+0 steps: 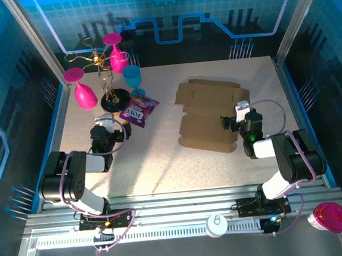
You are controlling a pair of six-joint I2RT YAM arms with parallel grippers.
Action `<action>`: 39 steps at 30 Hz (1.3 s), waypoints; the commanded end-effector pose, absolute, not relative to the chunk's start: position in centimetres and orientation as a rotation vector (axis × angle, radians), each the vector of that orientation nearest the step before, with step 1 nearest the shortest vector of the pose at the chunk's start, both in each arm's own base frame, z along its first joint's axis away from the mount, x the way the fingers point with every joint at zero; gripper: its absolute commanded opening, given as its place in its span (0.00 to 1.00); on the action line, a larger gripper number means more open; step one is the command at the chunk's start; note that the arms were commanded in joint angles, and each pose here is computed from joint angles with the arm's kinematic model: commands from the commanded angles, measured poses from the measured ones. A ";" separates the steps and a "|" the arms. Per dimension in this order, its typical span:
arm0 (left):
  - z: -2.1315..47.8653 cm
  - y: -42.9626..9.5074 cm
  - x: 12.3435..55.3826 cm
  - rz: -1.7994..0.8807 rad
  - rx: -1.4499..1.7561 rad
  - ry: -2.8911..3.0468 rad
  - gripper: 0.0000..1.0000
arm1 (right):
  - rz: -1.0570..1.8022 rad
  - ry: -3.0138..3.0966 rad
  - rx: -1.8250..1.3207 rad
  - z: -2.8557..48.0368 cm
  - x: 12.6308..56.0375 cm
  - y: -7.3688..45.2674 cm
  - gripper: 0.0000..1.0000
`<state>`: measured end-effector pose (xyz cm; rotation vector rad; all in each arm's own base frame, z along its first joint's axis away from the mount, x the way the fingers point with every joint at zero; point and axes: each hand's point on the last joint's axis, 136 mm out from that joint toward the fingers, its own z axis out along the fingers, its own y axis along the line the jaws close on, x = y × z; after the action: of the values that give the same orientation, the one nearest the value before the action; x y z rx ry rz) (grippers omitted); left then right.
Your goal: Fold the paper box
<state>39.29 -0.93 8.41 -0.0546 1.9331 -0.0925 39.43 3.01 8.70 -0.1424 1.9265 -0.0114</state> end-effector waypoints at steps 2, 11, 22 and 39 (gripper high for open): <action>9.6 -0.9 39.9 -0.079 -0.043 1.903 0.99 | 0.006 1.899 -0.148 9.8 39.9 3.0 1.00; 9.5 -0.7 39.8 -0.072 -0.055 1.901 1.00 | 0.007 1.898 -0.149 9.9 40.0 3.0 1.00; 16.2 -0.8 36.4 0.040 -0.084 1.736 0.99 | -0.176 1.646 -0.072 13.6 35.7 2.4 1.00; 36.3 -5.7 35.6 -0.811 -0.678 1.785 0.99 | 0.390 1.808 0.562 38.5 33.3 1.2 1.00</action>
<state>34.86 -2.57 44.85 -0.4408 1.4880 -0.4104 33.18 0.75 50.72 0.3435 1.3473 0.1350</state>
